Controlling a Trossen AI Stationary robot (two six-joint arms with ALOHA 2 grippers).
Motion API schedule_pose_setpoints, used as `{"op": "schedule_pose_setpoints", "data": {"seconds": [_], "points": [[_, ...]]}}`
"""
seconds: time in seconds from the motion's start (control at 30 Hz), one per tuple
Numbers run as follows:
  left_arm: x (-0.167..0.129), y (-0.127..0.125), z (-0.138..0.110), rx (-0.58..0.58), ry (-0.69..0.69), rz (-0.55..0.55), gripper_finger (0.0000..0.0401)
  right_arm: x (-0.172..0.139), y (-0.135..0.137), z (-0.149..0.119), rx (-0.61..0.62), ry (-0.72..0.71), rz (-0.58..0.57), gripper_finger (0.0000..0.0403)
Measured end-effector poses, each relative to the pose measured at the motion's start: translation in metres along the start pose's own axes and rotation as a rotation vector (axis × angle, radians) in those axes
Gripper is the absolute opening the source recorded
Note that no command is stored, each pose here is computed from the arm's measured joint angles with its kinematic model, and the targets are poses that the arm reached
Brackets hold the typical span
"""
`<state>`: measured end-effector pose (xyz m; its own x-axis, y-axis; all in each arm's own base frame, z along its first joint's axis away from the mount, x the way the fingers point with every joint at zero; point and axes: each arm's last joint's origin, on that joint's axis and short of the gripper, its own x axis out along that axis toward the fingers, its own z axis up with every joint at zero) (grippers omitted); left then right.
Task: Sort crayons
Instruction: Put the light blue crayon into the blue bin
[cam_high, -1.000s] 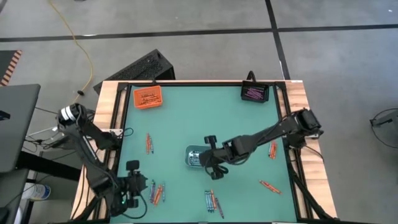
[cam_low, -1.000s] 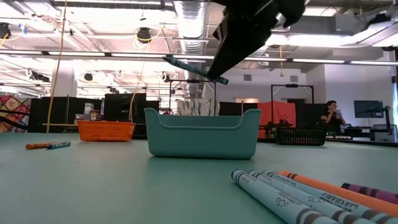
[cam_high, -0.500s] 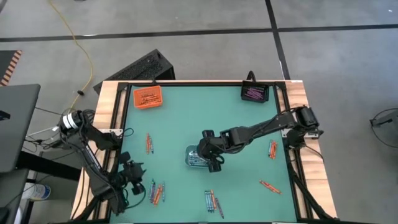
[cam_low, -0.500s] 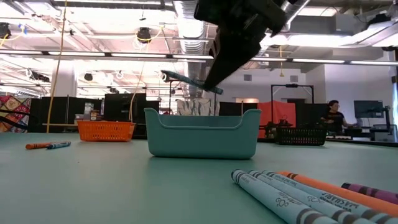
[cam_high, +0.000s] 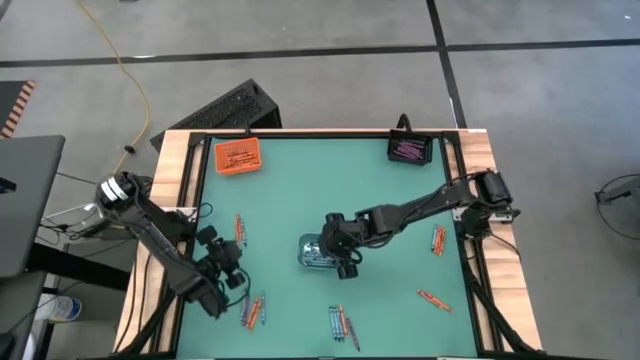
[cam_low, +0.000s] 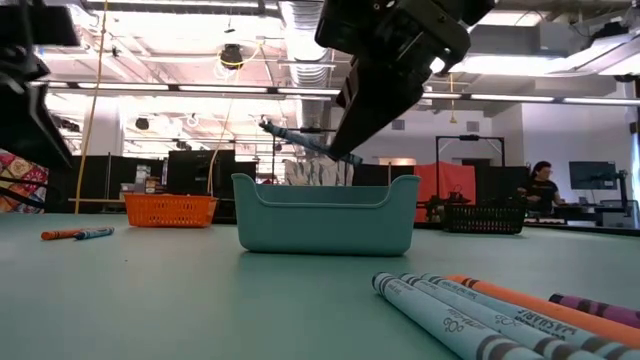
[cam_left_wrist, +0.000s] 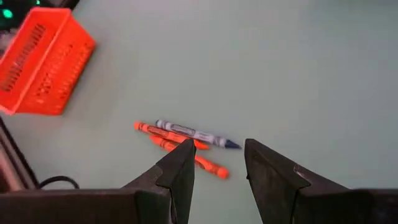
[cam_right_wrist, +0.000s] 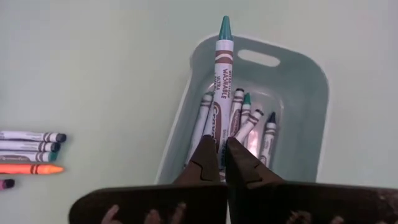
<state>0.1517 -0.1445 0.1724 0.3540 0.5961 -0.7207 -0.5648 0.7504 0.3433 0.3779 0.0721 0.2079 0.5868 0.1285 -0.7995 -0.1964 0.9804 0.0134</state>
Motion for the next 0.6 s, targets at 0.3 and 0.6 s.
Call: {"op": "schedule_pose_setpoints", "data": {"seconds": [0.3,0.6], "points": [[0.033,0.043,-0.010,-0.258,0.134,-0.130,0.0137,0.017,-0.009,-0.008,0.067,0.061,-0.003,0.0027],[0.050,0.070,-0.016,-0.480,0.166,-0.222,0.0167,0.033,-0.010,-0.017,0.066,0.119,-0.005,0.0102]]}}
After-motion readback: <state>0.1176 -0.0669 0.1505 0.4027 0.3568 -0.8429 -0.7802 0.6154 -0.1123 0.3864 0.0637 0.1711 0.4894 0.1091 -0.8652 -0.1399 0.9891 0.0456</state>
